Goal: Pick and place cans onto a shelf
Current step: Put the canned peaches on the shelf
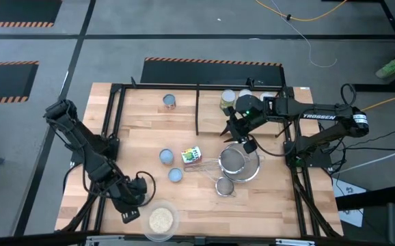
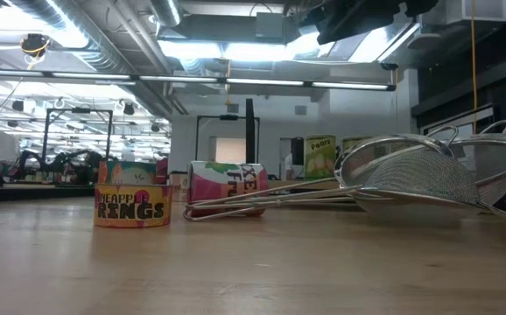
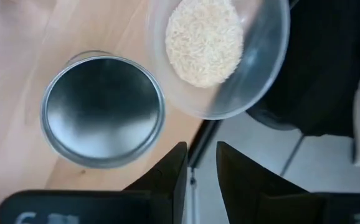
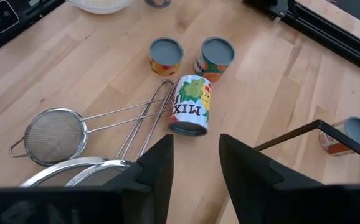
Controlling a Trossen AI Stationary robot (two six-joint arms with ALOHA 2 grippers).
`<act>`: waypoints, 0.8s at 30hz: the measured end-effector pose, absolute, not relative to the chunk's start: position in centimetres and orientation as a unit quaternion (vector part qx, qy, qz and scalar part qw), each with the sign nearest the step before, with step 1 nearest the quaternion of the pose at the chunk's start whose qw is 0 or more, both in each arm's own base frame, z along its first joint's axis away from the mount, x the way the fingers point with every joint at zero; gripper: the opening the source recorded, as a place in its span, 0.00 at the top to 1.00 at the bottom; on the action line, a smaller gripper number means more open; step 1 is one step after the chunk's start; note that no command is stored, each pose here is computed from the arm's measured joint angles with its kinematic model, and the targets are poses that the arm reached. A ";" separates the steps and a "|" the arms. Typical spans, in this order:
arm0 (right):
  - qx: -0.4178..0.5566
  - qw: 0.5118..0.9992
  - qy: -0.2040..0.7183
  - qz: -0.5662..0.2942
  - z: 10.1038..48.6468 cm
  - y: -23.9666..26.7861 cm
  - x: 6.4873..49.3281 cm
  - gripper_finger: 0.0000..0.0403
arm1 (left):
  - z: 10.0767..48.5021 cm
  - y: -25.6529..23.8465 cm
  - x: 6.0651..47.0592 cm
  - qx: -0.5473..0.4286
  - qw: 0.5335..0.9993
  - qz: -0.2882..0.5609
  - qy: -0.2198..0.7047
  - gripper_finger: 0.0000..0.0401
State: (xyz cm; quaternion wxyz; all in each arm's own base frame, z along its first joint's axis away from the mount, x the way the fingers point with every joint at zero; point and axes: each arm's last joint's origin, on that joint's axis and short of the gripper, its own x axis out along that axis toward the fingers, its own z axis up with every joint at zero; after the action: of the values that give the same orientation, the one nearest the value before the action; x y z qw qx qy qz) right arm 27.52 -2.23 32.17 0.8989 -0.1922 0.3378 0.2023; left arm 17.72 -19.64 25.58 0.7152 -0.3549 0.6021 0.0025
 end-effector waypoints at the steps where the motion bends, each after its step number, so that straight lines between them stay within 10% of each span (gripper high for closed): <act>1: -0.192 0.899 0.338 0.202 32.2 -2.2 27.5 0.67 | 25.3 -19.8 17.8 -0.346 0.717 0.001 0.605 0.80; 24: -0.193 0.899 0.338 0.202 32.2 -2.2 27.5 0.67 | 23.1 -20.4 18.7 -0.273 0.759 0.034 0.590 0.80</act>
State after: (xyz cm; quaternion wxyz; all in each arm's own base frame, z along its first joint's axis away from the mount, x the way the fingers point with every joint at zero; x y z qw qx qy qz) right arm 27.52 -2.23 32.17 0.8989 -0.1928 0.3376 0.2023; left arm 18.69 -20.37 23.14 0.7587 -0.2729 0.5905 0.0342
